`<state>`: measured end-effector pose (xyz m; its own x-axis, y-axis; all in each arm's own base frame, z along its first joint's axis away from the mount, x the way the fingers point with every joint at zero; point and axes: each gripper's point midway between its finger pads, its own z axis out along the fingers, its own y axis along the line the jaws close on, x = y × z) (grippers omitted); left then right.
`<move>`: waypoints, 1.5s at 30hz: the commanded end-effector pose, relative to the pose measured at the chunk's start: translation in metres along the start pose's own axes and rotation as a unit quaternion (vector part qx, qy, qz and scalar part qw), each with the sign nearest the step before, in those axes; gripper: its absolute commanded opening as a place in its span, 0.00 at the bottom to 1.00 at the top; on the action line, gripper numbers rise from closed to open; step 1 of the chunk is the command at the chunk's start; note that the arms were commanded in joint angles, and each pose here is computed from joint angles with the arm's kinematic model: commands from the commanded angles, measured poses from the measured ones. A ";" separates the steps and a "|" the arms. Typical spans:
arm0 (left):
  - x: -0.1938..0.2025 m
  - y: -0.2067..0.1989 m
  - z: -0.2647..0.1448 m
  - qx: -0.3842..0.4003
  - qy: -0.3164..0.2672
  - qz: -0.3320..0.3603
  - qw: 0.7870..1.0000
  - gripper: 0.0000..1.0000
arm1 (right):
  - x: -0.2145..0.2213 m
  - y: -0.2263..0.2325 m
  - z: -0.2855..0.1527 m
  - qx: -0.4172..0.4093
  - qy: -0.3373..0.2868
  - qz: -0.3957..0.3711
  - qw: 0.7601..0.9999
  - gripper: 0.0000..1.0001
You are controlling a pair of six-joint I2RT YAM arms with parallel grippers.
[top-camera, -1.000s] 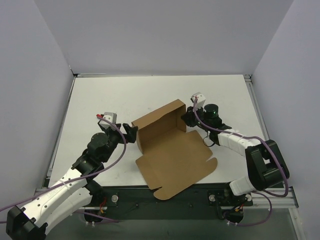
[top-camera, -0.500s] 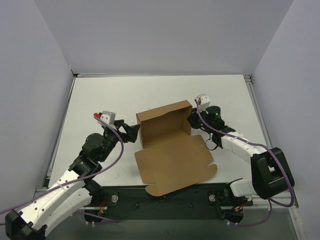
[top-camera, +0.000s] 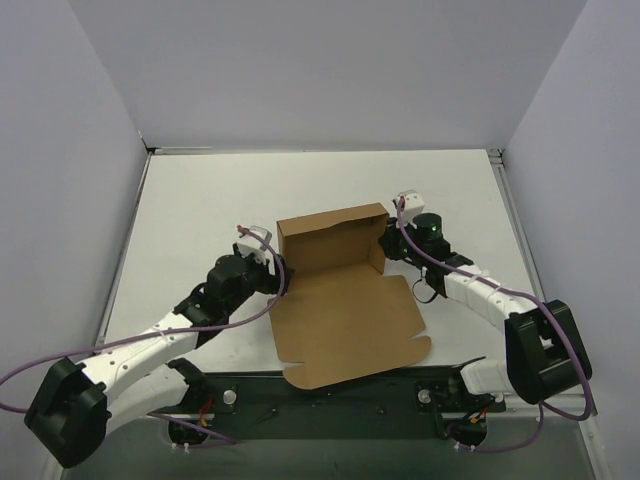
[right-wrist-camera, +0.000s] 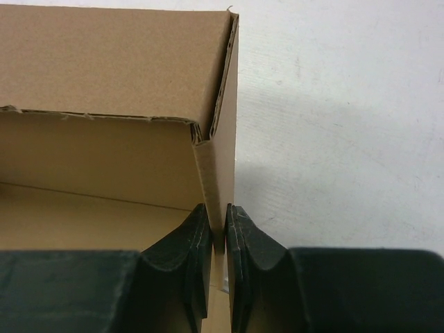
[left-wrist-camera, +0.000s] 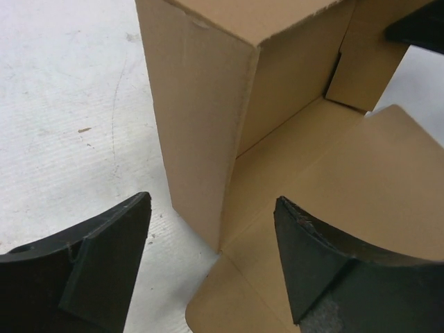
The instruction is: Fold the paper box
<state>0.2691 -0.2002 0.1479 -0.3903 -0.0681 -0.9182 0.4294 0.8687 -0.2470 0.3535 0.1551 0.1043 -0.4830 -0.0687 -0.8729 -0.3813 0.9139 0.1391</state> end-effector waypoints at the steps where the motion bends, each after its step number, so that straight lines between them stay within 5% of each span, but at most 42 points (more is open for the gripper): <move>1: -0.023 -0.011 0.013 0.011 -0.048 0.026 0.998 0.73 | -0.027 0.000 -0.007 0.010 -0.032 0.007 0.999 0.05; 10: -0.019 -0.004 0.035 -0.021 -0.061 0.064 0.996 0.54 | -0.022 -0.002 -0.005 0.027 -0.021 0.008 0.999 0.06; 21: -0.029 -0.014 0.045 -0.033 -0.105 0.107 0.988 0.01 | -0.021 -0.009 -0.002 0.078 -0.011 0.010 0.997 0.06; 35: -0.038 0.000 0.039 -0.131 -0.102 0.110 0.980 0.00 | -0.018 -0.051 -0.018 0.276 0.003 0.020 0.961 0.03; 45: -0.037 0.009 0.036 -0.157 -0.098 0.096 0.978 0.00 | -0.015 -0.067 -0.019 0.307 -0.009 0.059 0.950 0.04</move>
<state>0.3131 -0.2100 0.1486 -0.1801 0.0778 -0.9806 0.2340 0.9716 0.0341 0.3606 0.1350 0.1102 -0.5170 0.0299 -0.8554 0.0018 0.9994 0.0338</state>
